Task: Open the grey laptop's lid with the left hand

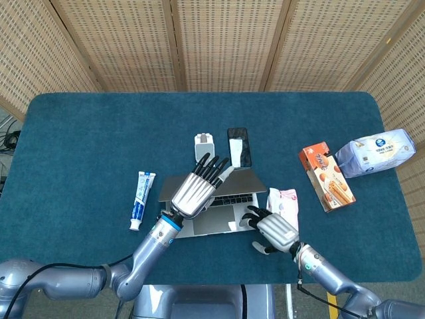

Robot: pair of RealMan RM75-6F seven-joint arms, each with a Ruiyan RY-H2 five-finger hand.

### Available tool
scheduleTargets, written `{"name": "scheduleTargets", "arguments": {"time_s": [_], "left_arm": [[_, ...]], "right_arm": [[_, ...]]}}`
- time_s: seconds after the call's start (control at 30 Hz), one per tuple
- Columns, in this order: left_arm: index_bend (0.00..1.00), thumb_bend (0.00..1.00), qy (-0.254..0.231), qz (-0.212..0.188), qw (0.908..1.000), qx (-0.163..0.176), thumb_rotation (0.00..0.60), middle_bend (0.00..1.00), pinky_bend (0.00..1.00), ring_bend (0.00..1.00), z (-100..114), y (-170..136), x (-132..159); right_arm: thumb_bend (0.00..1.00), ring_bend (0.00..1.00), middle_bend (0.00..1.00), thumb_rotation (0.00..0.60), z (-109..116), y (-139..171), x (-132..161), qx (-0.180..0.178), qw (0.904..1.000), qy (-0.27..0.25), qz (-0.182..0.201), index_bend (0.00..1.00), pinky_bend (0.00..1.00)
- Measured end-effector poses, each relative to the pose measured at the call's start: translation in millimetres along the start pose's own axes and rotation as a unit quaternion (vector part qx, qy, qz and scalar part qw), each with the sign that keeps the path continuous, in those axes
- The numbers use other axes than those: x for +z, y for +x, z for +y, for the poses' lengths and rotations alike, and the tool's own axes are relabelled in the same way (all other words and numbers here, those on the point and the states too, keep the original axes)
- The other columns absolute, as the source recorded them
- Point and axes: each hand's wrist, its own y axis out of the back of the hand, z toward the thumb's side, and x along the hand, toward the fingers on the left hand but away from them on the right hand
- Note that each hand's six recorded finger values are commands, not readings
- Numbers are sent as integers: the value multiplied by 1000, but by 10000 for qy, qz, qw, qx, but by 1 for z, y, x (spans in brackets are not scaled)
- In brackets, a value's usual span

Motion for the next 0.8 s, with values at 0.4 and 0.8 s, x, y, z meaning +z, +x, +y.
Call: {"name": "scheduleTargets", "arguments": {"time_s": [0.4, 0.8], "left_arm": [[0, 402, 19, 33, 10000, -12, 569, 0, 0, 0, 0, 0, -4], [0, 402, 83, 110, 9999, 7, 568, 0, 0, 0, 2, 1, -11]], "right_arm": [[440, 9, 212, 600, -15, -8, -6, 243, 9997, 62, -64, 242, 171], [439, 9, 212, 600, -21, -8, -7, 354, 9993, 125, -86, 242, 171]]}}
